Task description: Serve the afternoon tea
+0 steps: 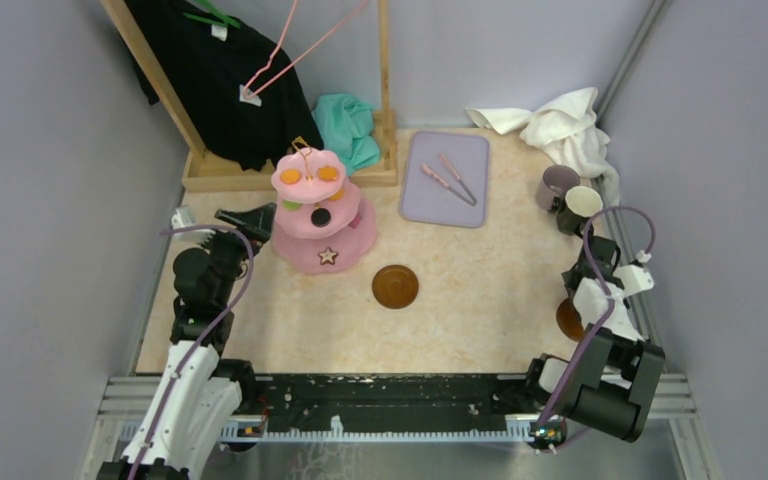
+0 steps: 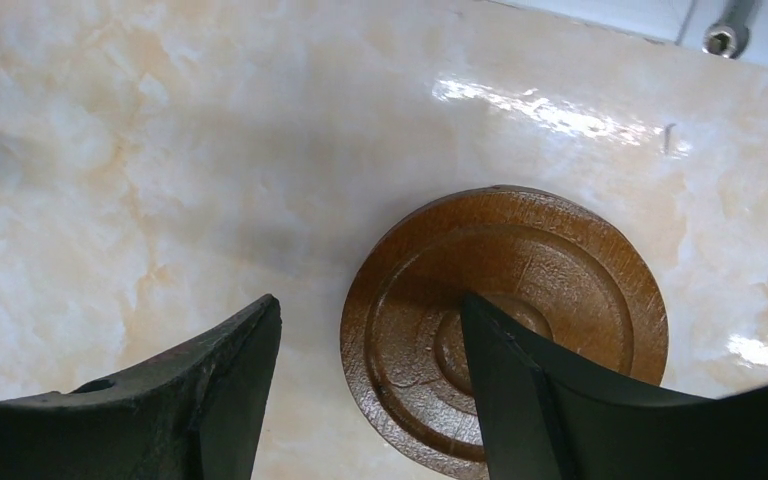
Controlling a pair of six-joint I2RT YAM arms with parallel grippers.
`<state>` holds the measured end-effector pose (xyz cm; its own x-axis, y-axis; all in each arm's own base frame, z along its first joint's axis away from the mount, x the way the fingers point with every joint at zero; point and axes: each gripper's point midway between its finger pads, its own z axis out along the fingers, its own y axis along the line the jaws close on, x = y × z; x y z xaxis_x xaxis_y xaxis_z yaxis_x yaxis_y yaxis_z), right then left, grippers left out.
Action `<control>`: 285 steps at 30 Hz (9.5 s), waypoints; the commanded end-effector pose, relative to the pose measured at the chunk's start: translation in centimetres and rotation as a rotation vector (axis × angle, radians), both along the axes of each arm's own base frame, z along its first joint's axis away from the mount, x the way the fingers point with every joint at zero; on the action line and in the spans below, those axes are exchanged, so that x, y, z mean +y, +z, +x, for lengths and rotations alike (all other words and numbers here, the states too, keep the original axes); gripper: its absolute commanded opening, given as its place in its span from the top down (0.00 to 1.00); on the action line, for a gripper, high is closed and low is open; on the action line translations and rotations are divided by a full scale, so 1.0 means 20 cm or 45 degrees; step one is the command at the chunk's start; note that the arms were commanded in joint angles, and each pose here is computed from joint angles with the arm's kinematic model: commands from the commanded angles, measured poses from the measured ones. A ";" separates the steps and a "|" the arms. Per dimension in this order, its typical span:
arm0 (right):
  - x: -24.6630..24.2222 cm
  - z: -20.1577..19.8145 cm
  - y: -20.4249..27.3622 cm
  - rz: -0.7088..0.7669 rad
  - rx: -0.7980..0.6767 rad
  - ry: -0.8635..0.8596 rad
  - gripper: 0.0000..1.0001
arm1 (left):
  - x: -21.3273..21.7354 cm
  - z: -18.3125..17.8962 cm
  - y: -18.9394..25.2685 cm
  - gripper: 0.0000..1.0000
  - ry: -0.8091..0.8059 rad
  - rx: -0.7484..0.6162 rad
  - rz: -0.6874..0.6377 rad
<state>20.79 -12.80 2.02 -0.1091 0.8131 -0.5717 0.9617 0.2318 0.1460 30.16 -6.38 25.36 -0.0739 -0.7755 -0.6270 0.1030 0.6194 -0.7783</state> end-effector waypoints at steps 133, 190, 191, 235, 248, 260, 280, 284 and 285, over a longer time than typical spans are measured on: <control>-0.08 0.69 0.78 -0.374 -0.360 0.340 0.29 | -0.21 -0.01 0.15 0.04 -0.305 -0.103 0.249; -0.25 1.08 0.64 -0.142 -0.475 0.248 1.00 | -0.23 0.01 0.11 0.05 -0.299 -0.067 0.269; -0.24 1.06 0.69 -0.156 -0.501 0.247 1.00 | -0.23 0.01 0.11 0.05 -0.299 -0.069 0.269; 1.21 0.38 0.73 -0.021 -0.097 1.454 1.00 | -0.27 -0.04 0.19 0.05 -0.346 -0.136 0.249; 1.54 0.38 0.65 -0.001 -0.052 1.607 1.00 | -0.28 -0.05 0.18 0.05 -0.358 -0.125 0.244; 1.85 0.46 0.70 -0.006 -0.019 1.714 1.00 | -0.27 -0.06 0.19 0.05 -0.348 -0.126 0.259; 2.02 0.35 0.56 -0.001 0.162 1.802 1.00 | -0.27 -0.06 0.20 0.05 -0.349 -0.136 0.269; 2.03 0.32 0.53 0.003 0.190 1.810 1.00 | -0.27 -0.06 0.20 0.05 -0.349 -0.134 0.269; 2.03 0.32 0.52 0.006 0.193 1.810 1.00 | -0.27 -0.06 0.20 0.05 -0.349 -0.135 0.269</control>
<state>26.39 26.11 10.20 -0.9040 -0.0753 -0.4209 -0.0838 0.9965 0.0017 29.18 -11.45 28.10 -0.2137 -0.6037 -0.7681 0.3220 0.6988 -0.6388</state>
